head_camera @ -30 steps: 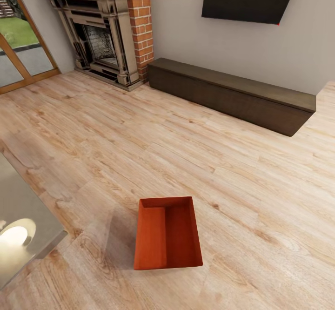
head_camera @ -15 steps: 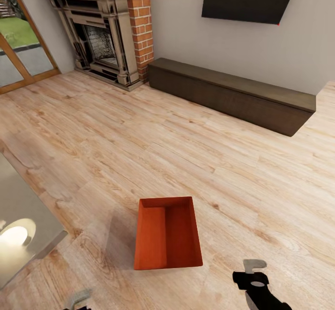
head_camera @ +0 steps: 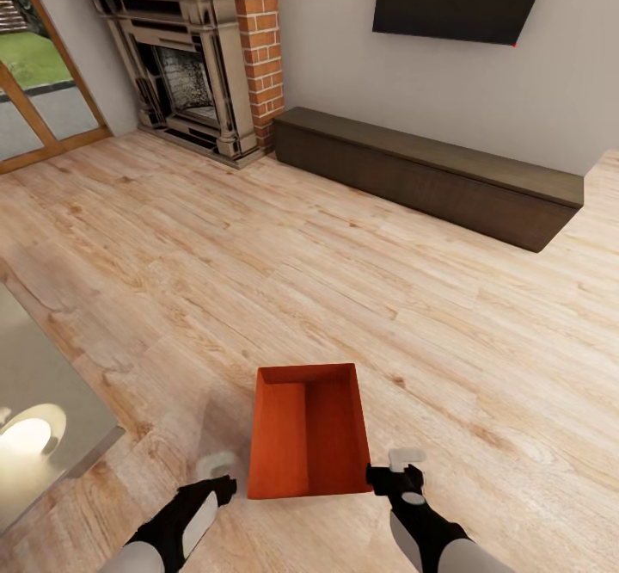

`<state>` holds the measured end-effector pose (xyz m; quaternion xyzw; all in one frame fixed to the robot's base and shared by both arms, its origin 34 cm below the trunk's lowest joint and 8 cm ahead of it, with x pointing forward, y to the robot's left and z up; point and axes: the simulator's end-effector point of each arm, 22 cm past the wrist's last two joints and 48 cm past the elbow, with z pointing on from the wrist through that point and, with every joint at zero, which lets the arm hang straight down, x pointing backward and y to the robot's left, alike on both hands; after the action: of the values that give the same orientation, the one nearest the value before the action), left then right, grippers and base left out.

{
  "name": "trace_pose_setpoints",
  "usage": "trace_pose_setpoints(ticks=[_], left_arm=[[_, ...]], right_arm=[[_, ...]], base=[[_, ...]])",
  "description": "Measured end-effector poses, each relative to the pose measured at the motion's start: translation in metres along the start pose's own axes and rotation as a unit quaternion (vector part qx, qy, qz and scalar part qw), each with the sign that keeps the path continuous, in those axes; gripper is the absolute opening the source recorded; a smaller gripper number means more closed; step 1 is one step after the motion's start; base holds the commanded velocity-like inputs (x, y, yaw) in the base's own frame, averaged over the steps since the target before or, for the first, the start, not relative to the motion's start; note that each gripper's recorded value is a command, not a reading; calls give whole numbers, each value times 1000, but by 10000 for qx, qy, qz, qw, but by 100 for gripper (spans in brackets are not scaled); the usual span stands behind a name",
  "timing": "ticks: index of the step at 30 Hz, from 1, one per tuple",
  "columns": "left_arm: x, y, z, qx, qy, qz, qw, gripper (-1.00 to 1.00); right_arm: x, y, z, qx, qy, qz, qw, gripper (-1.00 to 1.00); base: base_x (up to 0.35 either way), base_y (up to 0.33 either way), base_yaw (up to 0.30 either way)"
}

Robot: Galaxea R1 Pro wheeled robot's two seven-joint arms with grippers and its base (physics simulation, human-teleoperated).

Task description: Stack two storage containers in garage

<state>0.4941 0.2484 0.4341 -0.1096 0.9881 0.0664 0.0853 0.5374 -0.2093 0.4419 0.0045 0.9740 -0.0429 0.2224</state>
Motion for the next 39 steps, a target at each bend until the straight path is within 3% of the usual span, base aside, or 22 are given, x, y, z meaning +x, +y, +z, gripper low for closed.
trace_pose_setpoints(ticks=[2, 4, 7, 20, 39], left_arm=[[-26, -18, -6, 59, -301, 338, 9990, 100], [-42, -26, -11, 115, -487, 396, 9980, 100], [-89, -41, -26, 206, -1074, 353, 9934, 100], [-86, -45, -26, 236, -1055, 275, 9938, 100], [-87, -44, -26, 220, -1066, 322, 9935, 100]], right_arm=[[0, 14, -2, -156, -24, -3, 9999, 100], [0, 17, -2, -196, -28, -2, 9998, 100], [-2, 20, -2, -242, -78, -5, 9997, 100], [4, 23, -3, -279, -53, -6, 9996, 100], [-16, 20, -2, -257, -301, 48, 9992, 100]], base=[[0, 0, 0], [0, 0, 0], [0, 0, 0], [0, 0, 0], [0, 0, 0]])
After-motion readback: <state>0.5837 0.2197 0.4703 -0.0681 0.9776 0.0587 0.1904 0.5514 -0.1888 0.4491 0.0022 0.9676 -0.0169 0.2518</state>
